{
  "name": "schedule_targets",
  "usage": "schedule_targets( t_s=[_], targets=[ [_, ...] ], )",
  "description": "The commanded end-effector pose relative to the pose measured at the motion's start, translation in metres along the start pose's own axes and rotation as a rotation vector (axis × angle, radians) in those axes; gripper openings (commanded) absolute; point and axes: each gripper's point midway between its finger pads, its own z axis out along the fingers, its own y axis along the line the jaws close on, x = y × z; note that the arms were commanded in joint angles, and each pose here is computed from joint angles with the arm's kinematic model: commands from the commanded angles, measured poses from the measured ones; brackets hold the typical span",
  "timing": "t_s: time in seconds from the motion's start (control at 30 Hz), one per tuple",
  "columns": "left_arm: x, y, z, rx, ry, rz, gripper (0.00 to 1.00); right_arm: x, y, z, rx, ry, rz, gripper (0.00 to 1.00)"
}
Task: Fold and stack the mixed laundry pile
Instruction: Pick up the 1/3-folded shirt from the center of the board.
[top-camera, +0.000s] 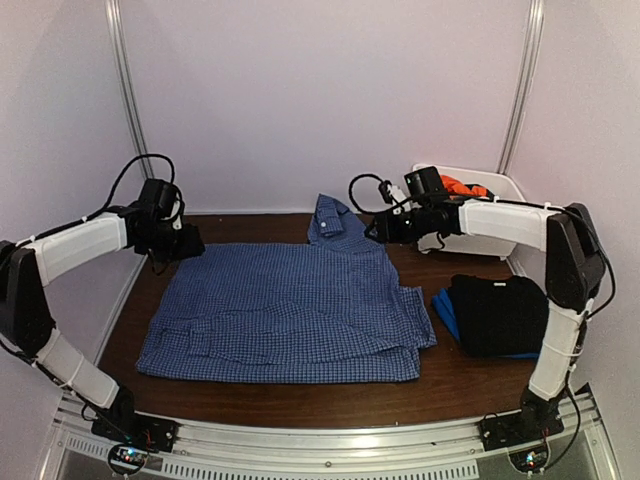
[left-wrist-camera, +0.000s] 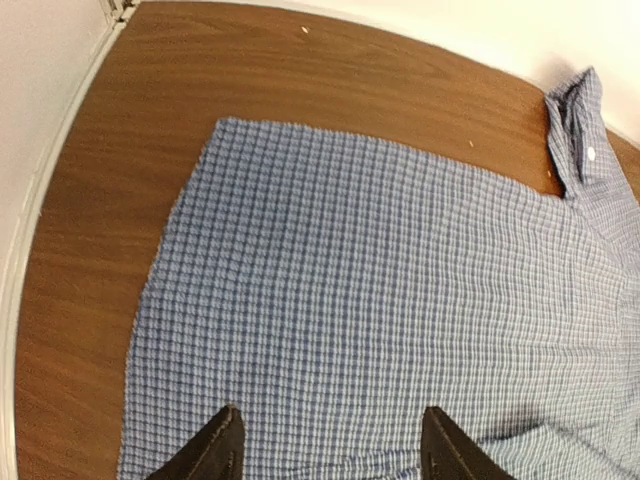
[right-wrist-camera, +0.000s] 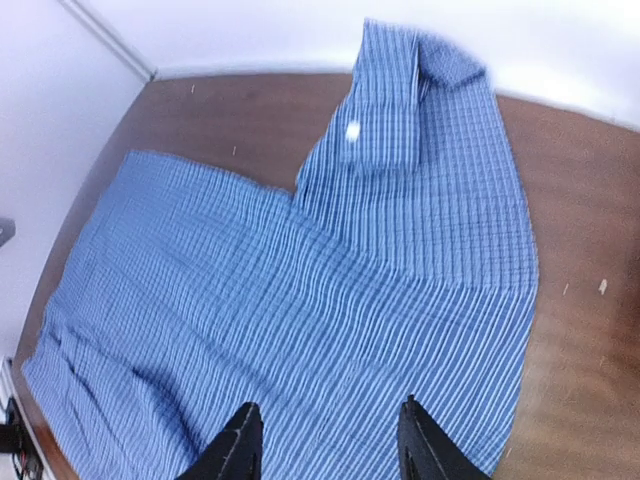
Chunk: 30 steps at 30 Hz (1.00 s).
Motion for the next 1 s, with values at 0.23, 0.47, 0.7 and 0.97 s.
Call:
schedule_targets(
  t_s=[0.23, 0.47, 0.7, 0.97],
  targets=[
    [-0.103, 0.022, 0.040, 0.025, -0.081, 0.002, 0.62, -0.062, -0.095, 0.085, 0.324, -0.033, -0.024, 0.45],
    [-0.117, 0.042, 0.065, 0.014, -0.063, -0.005, 0.61, -0.070, -0.140, 0.111, 0.387, -0.041, 0.001, 0.46],
    [-0.114, 0.044, 0.093, 0.011, -0.022, -0.012, 0.61, -0.068, -0.158, 0.129, 0.412, -0.051, 0.005, 0.51],
    [-0.117, 0.059, 0.112, -0.052, 0.014, -0.005, 0.61, -0.059, -0.156, 0.149, 0.349, -0.031, 0.028, 0.50]
  ],
)
